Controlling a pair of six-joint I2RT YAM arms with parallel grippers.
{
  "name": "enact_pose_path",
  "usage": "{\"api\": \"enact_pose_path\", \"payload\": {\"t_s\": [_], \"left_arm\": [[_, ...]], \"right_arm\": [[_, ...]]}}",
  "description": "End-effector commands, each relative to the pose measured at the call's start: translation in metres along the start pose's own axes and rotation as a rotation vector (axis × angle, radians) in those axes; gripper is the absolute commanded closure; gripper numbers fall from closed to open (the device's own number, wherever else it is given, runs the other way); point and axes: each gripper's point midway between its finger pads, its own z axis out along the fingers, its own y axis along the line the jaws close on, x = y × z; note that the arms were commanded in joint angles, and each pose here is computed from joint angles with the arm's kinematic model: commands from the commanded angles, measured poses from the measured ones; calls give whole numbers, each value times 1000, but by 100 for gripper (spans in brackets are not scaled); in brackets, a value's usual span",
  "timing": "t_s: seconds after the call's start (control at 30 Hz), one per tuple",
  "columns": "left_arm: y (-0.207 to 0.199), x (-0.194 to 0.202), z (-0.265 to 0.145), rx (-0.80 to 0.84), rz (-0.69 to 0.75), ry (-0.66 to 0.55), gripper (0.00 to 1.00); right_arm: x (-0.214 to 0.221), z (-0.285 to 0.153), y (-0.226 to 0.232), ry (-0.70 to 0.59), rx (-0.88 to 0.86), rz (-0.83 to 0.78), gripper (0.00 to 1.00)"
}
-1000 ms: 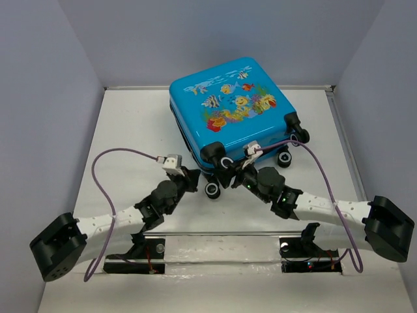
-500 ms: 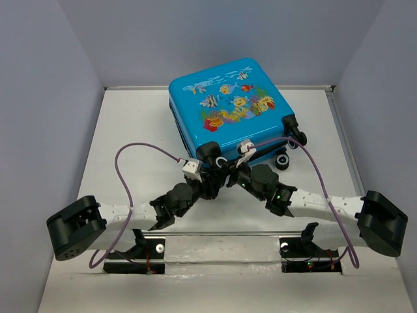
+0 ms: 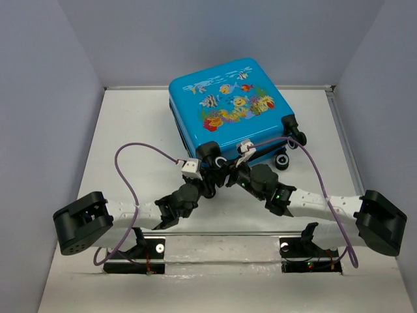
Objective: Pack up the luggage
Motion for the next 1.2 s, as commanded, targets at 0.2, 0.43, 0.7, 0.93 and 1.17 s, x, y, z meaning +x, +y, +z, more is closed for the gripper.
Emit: {"api": "enact_pose_path", "payload": {"t_s": [0.2, 0.43, 0.7, 0.93, 1.17], "left_arm": [[3, -20, -7, -41, -33, -75, 37], [7, -27, -11, -53, -38, -94, 30], [-9, -38, 5, -39, -28, -143, 43], [-6, -67, 12, -133, -96, -265, 48], [-2, -98, 8, -182, -178, -389, 46]], "right_arm": [[-60, 7, 38, -173, -118, 47, 93], [-61, 7, 40, -173, -126, 49, 93], [-59, 8, 45, -166, -152, 67, 93], [-51, 8, 50, -145, -188, 79, 93], [-37, 6, 61, -123, -220, 86, 93]]}}
